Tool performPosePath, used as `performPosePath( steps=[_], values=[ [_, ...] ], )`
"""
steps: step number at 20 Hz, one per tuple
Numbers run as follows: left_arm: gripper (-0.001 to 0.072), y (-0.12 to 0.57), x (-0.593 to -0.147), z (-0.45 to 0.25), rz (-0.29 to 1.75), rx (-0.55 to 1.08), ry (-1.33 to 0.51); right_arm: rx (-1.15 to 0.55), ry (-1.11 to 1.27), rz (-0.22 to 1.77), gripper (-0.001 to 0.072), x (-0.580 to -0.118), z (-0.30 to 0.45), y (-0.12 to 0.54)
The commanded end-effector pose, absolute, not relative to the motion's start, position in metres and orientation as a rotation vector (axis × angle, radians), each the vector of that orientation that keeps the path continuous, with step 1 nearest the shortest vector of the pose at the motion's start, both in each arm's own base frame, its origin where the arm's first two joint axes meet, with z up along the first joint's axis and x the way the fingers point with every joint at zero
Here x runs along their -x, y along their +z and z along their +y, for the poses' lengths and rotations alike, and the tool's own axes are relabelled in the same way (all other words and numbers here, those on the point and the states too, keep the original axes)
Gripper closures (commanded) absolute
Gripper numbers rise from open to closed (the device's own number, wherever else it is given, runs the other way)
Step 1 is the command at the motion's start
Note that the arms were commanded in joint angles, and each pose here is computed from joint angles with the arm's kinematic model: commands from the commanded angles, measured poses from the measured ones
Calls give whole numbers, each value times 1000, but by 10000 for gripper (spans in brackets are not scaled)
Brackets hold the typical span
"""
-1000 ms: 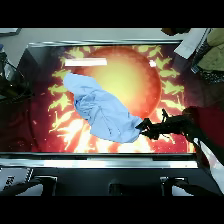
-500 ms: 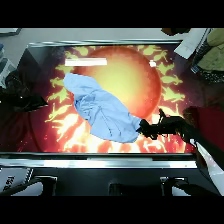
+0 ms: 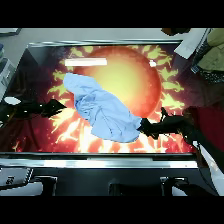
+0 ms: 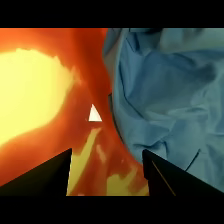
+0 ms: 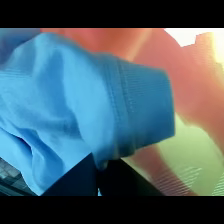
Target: Fold the clothes and pants, and hang the long-sleeved shirts on hangers.
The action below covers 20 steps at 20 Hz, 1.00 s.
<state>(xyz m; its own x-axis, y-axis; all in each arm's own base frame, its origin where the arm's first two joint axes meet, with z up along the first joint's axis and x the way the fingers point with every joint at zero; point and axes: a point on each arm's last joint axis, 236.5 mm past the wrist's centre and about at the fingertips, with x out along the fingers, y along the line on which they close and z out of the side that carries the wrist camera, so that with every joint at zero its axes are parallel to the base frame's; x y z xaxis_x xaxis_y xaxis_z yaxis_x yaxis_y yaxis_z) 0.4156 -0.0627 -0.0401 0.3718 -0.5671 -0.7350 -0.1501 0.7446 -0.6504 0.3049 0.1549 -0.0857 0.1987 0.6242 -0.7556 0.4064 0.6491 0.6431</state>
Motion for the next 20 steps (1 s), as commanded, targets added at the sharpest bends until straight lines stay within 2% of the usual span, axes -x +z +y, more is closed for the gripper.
performPosePath(
  steps=[1,11,12,13,14,15,18,20],
  values=[
    [206,-57,-431,-85,1152,751,-325,-939,198,1436,670,-302,158,-83],
    [210,-95,-460,-116,1131,705,-255,-942,215,1464,670,-295,161,-82],
    [293,-98,-461,-116,1138,715,-248,-942,216,1464,670,-295,161,-82],
    [436,-100,-461,-116,1145,723,-244,-942,216,1463,670,-295,161,-82],
    [611,-101,-461,-117,1151,730,-246,-942,216,1463,670,-295,161,-82],
    [691,-99,-461,-118,1152,728,-254,-942,217,1462,671,-296,161,-81],
    [693,-77,-469,-117,1134,731,-295,-920,225,1384,671,-308,157,-67],
    [694,-46,-475,-102,1088,679,-308,-892,245,1221,672,-340,150,-29]
  ],
)
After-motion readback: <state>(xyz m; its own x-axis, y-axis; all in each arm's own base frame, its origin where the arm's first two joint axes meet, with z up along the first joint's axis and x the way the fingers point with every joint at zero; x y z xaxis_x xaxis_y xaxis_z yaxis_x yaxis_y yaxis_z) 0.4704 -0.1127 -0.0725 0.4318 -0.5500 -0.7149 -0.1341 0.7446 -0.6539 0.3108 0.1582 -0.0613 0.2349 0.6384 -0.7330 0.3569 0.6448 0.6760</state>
